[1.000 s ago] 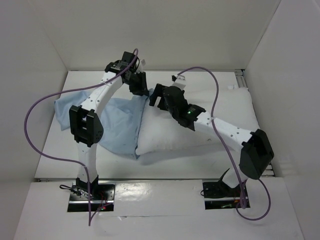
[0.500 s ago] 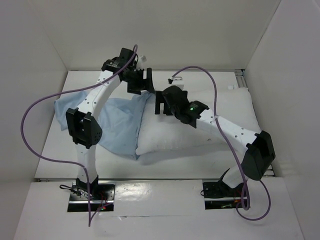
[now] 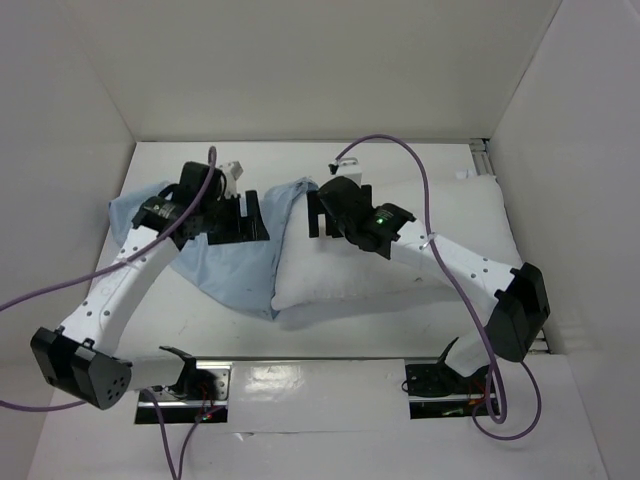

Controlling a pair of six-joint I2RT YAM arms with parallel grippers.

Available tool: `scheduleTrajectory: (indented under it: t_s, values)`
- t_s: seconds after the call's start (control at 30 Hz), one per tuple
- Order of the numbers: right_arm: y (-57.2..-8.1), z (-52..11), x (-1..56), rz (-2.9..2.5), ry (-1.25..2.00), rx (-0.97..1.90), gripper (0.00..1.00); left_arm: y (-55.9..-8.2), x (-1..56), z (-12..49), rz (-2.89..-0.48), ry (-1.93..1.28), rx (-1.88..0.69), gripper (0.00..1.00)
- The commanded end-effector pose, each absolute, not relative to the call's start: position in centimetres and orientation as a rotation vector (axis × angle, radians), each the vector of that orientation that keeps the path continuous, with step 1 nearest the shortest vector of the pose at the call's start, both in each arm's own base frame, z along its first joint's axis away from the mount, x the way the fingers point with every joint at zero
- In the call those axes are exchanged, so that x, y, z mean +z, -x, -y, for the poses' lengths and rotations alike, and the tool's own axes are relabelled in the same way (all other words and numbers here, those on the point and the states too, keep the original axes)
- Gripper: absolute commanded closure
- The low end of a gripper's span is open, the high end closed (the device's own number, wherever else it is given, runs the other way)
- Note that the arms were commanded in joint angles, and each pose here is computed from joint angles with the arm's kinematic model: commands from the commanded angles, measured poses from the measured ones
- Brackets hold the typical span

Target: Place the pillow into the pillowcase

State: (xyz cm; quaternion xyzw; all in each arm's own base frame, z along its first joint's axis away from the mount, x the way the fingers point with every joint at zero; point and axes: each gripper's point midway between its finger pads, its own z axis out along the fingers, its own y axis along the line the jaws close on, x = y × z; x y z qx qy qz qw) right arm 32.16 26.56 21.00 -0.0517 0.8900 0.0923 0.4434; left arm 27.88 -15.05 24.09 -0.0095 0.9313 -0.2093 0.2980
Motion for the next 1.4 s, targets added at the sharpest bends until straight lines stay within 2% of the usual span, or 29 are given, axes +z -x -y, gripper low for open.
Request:
scheduleTrajectory:
  t_s: [0.0,0.13,0.3,0.5,0.57,0.6,0.73,0.83,0.9,0.97,1.0,1.03,1.1,1.17,1.2,1.23,1.27,1.37]
  values:
    - [-32.0,-26.9,23.3,-2.168,0.126,0.261,0.01,-26.2,19.6,17.3,-2.58,0.02,-0.727,0.12]
    - [-31.9,-27.3,23.6,-2.167,0.146,0.283,0.01,-25.5,17.3,17.2,-2.575,0.016,-0.743,0.14]
    - [-31.2,-27.9,23.0,-2.195,0.213,0.261,0.01,-24.9,15.0,18.2,-2.618,-0.022,-0.825,0.21]
    - [-31.0,-27.9,23.8,-2.189,0.229,0.22,0.01,-25.1,13.7,19.1,-2.627,-0.055,-0.886,0.21]
    - [-30.8,-28.0,24.1,-2.194,0.236,0.233,0.01,-25.3,12.6,18.9,-2.661,-0.039,-0.859,0.26]
    - [-30.8,-28.0,24.1,-2.194,0.236,0.233,0.01,-25.4,12.2,18.8,-2.672,-0.031,-0.842,0.29]
    - [-28.6,-30.0,24.3,-2.203,0.409,0.286,0.01,-25.9,11.8,18.2,-2.678,-0.021,-0.775,0.56]
    - [-25.6,-32.0,21.6,-2.234,0.596,0.276,0.01,-26.1,12.3,18.0,-2.676,-0.03,-0.761,0.63]
    - [-24.3,-32.8,19.6,-2.249,0.678,0.215,0.01,-26.2,13.0,18.1,-2.66,-0.034,-0.764,0.74]
    - [-24.3,-32.0,17.3,-2.275,0.663,0.121,0.01,-26.5,13.7,18.2,-2.648,-0.037,-0.767,0.82]
    - [-24.2,-32.2,16.5,-2.281,0.658,0.106,0.01,-26.2,13.8,18.1,-2.652,-0.036,-0.766,0.92]
    - [-24.4,-32.3,16.4,-2.281,0.619,0.115,0.01,-26.3,14.2,18.1,-2.649,-0.037,-0.767,0.97]
    - [-24.7,-32.0,14.8,-2.283,0.582,0.083,0.03,-26.4,15.2,18.1,-2.63,-0.053,-0.768,1.0]
    - [-25.2,-32.7,14.9,-2.254,0.544,0.118,0.33,-26.1,16.1,18.0,-2.629,-0.053,-0.768,1.0]
    - [-25.7,-33.1,15.0,-2.24,0.529,0.112,0.54,-26.3,17.2,18.3,-2.61,-0.063,-0.786,1.0]
    - [-26.2,-33.3,15.0,-2.222,0.546,0.089,0.9,-26.0,18.1,18.3,-2.599,-0.083,-0.798,1.0]
    - [-26.7,-33.5,16.0,-2.196,0.535,0.087,1.0,-26.2,19.8,18.5,-2.56,-0.11,-0.813,1.0]
    - [-29.0,-34.7,20.1,-2.095,0.492,0.094,1.0,-25.7,22.4,18.8,-2.538,-0.169,-0.854,1.0]
